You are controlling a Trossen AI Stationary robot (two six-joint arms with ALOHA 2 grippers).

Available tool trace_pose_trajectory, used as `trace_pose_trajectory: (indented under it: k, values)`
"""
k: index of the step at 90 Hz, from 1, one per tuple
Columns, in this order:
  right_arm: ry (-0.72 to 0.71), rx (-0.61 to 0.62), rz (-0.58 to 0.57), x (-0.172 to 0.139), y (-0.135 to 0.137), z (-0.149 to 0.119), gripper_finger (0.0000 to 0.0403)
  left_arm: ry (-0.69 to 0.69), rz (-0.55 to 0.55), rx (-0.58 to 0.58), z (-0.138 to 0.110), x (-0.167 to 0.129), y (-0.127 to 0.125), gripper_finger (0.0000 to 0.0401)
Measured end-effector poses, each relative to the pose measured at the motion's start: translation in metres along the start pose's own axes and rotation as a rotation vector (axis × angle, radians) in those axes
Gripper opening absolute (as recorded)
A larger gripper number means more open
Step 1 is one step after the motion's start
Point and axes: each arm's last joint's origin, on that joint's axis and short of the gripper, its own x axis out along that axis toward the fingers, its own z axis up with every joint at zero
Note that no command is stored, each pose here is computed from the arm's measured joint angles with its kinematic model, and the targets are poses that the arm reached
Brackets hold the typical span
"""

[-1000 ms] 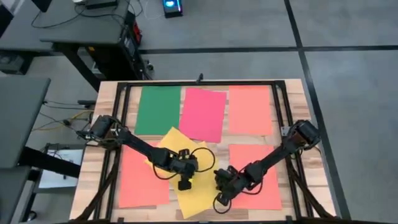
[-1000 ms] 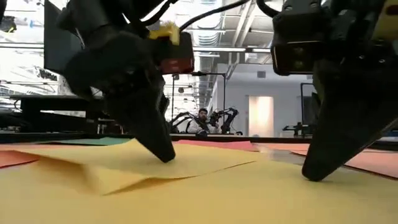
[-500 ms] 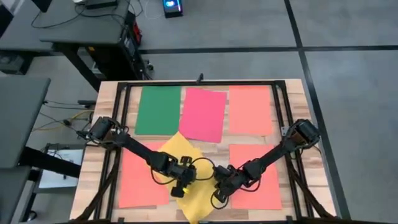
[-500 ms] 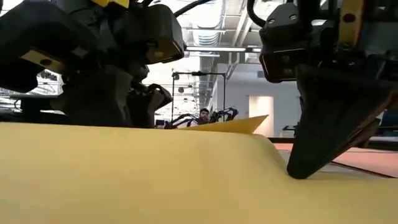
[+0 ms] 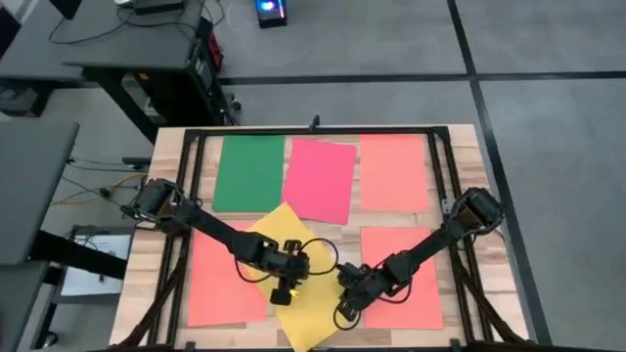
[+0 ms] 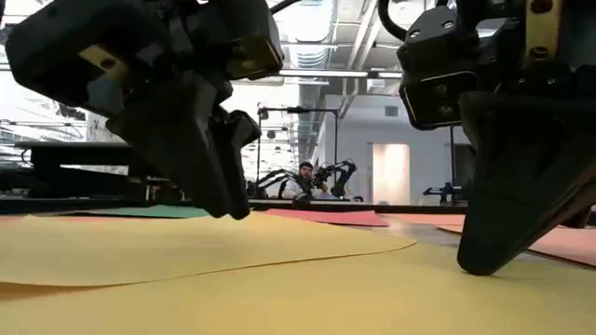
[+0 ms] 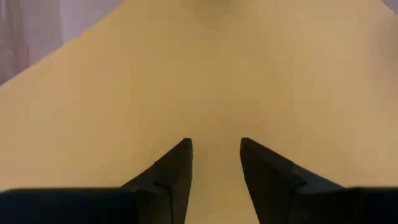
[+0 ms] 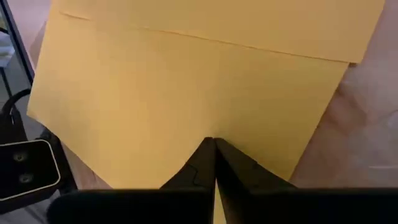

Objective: Organize paper
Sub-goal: Stack the yellow paper on top of the yellow paper

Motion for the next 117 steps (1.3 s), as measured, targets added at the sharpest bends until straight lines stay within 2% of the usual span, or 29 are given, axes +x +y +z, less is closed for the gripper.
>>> trace_pose_trajectory:
  k: [35,47,64,73,97,108,117]
  values:
    - [-0.037,0.07,-0.014,0.001,-0.002,0.006,0.0,-0.007,-0.017,-0.008,0.0,-0.003,-0.01,0.012]
    - [-0.06,0.081,-0.02,0.001,-0.003,0.007,0.0,-0.006,0.076,-0.019,0.004,-0.022,0.0,0.012]
    - [-0.066,0.074,-0.023,0.001,-0.003,0.007,0.0,0.042,0.369,-0.059,0.003,-0.063,0.03,0.0121]
    - [-0.067,0.052,-0.022,0.001,-0.003,0.007,0.0,0.097,0.493,-0.111,-0.006,-0.078,0.056,0.0121]
    - [-0.069,0.021,-0.021,0.001,-0.003,0.007,0.0,0.235,0.653,-0.33,-0.047,-0.077,0.132,0.0121]
    - [-0.069,0.017,-0.02,0.001,-0.002,0.007,0.0,0.254,0.682,-0.39,-0.06,-0.077,0.149,0.0121]
    - [-0.069,0.012,-0.019,0.001,-0.002,0.007,0.0,0.283,0.684,-0.406,-0.064,-0.078,0.153,0.0121]
